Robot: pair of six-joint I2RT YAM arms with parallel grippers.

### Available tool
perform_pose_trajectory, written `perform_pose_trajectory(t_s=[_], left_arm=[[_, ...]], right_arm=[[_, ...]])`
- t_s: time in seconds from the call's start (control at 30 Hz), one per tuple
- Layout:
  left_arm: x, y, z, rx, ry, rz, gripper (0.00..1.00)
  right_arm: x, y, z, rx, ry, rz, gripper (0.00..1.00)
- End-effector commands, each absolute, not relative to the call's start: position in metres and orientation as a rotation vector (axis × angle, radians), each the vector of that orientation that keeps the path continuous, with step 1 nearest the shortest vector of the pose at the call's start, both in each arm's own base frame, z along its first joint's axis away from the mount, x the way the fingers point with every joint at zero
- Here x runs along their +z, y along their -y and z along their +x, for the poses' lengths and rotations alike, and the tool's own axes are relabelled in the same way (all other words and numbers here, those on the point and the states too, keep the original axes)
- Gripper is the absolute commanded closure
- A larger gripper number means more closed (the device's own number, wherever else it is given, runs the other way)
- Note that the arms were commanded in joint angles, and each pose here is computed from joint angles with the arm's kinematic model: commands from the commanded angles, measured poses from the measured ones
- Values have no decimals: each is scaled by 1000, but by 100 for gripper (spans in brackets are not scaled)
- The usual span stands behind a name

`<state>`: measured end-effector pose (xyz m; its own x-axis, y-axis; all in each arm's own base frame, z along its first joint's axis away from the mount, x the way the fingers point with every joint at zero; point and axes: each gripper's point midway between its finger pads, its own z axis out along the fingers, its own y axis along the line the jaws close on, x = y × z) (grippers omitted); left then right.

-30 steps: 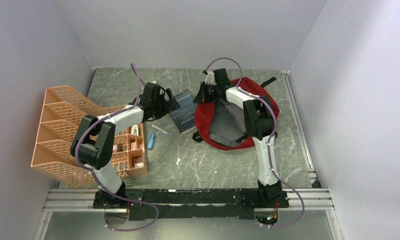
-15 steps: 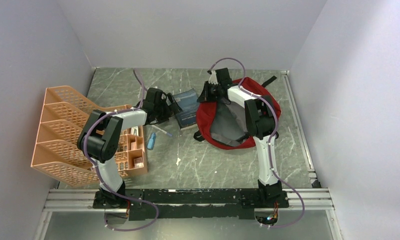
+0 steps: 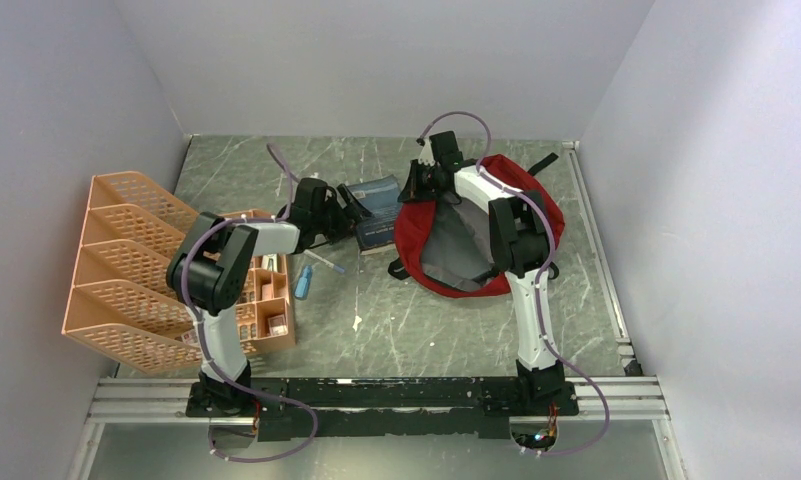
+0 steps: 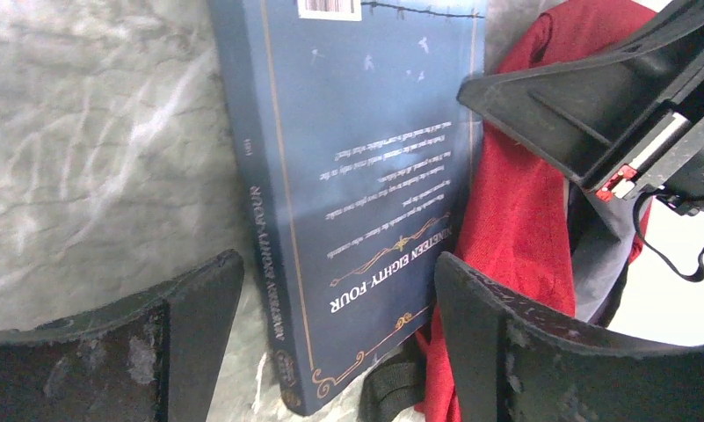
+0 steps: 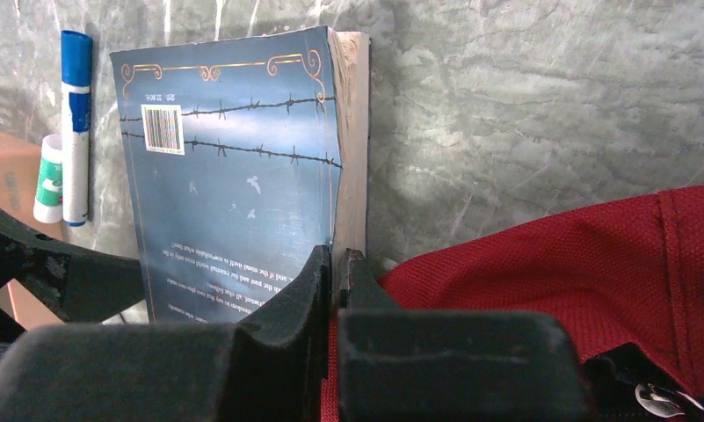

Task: Pack the student bag
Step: Pick up the book from the center of the board.

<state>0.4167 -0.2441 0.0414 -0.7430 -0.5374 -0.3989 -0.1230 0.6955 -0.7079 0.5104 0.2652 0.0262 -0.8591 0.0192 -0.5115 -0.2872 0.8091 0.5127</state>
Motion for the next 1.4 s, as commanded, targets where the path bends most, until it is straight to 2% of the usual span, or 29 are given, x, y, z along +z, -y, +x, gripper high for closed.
perform_pose_trajectory(t_s=[0.0,0.33,0.47,0.57,0.7,0.87,0.97,1.0,1.07,1.1,1.13,1.37], left_arm=[[18,260,410,-944,-2362,-494,17],[30,290,406,-1168,-2287,-387,41],[49,301,405,-1284,-2220,-330,47],[61,308,407,-1345,-2184,-300,47],[67,311,410,-1367,-2166,-289,41],[70,315,415,-1388,-2154,-301,49],[73,316,417,-1394,-2141,-296,61],[75,316,418,-1396,-2135,-286,69],[80,320,419,-1411,-2127,-245,93],[82,320,420,-1409,-2131,-233,95],[83,320,420,-1400,-2133,-222,95],[114,306,425,-1248,-2091,-140,95]], right_arm=[[-28,-225,503,612,-2631,-134,100],[-31,-234,494,652,-2653,-192,100],[-35,-240,488,690,-2667,-217,100],[-37,-244,485,702,-2674,-230,100],[-36,-250,481,728,-2674,-241,100],[-35,-252,479,732,-2675,-245,100],[-33,-253,478,741,-2666,-247,100],[-30,-254,477,753,-2659,-251,100],[-22,-256,479,767,-2633,-254,100],[-17,-257,482,774,-2614,-255,100],[-9,-258,487,779,-2587,-252,97],[82,-263,529,763,-2365,-237,49]])
